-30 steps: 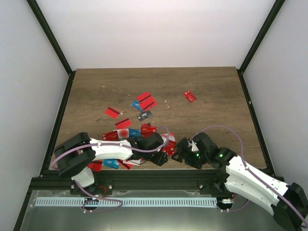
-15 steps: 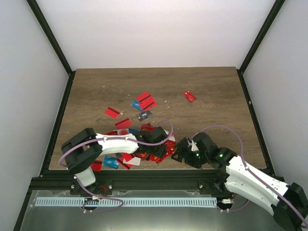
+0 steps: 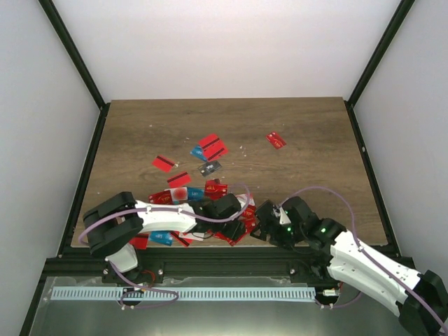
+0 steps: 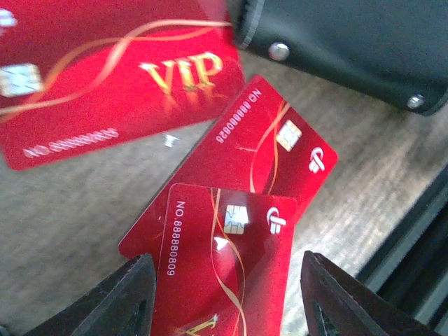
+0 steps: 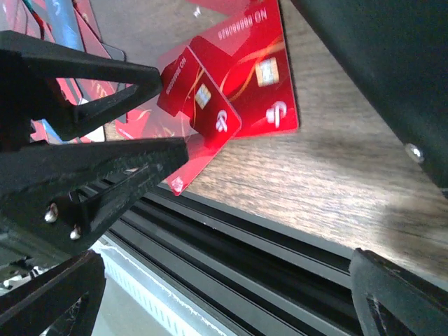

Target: Put the credit cards into the card holder

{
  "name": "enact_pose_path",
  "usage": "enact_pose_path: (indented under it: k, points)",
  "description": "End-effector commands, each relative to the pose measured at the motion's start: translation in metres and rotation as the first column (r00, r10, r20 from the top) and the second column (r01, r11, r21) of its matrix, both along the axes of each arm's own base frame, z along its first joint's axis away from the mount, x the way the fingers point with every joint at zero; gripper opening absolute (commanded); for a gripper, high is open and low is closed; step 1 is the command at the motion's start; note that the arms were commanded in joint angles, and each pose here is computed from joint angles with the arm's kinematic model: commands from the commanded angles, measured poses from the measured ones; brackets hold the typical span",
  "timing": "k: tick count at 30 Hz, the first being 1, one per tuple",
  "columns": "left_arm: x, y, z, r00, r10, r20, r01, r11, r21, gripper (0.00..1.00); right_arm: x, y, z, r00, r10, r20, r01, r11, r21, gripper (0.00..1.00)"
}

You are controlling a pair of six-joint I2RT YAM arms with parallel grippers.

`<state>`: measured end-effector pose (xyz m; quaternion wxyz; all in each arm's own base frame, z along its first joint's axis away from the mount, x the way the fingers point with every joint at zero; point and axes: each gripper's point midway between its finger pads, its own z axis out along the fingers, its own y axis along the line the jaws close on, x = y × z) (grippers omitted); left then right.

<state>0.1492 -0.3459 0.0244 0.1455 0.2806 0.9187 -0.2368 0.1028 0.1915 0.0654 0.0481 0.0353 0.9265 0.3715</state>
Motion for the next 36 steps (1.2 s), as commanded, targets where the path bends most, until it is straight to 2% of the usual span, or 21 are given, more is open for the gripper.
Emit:
enact_pose_path:
  k: [1, 9, 16, 19, 23, 30, 36]
  points:
    - [-0.028, 0.005, -0.012, 0.997, -0.021, -0.073, 0.022, 1.0, 0.022, 0.59, -0.012, 0.001, -0.004, 0.999, 0.015, -0.053, -0.013, 0.999, 0.031, 0.97]
    - [-0.042, -0.004, -0.01, 0.997, -0.004, -0.072, 0.005, 1.0, 0.012, 0.59, -0.022, 0.0, -0.018, 0.994, 0.002, -0.108, 0.004, 0.999, 0.054, 0.97]
    - [-0.023, 0.003, 0.018, 0.99, 0.138, -0.007, -0.138, 0.99, -0.009, 0.64, -0.013, 0.007, -0.005, 0.998, 0.01, -0.061, -0.005, 0.996, 0.086, 0.96]
    - [-0.022, 0.013, 0.035, 0.98, 0.199, -0.011, -0.199, 0.979, -0.035, 0.68, -0.01, 0.015, 0.004, 0.999, 0.051, -0.018, -0.049, 0.992, 0.118, 0.87]
    - [-0.033, 0.031, 0.049, 0.966, 0.251, -0.055, -0.254, 0.966, -0.053, 0.69, -0.002, 0.02, 0.011, 0.995, 0.094, 0.042, -0.098, 0.991, 0.095, 0.81]
    - [-0.07, 0.065, 0.034, 0.936, 0.297, -0.19, -0.308, 0.951, -0.026, 0.68, 0.006, 0.028, 0.015, 0.985, 0.143, 0.094, -0.151, 0.984, 0.092, 0.63]
    - [-0.082, 0.064, 0.021, 0.911, 0.302, -0.281, -0.342, 0.934, -0.102, 0.66, 0.012, 0.037, 0.016, 0.973, 0.188, 0.133, -0.201, 0.975, 0.095, 0.49]
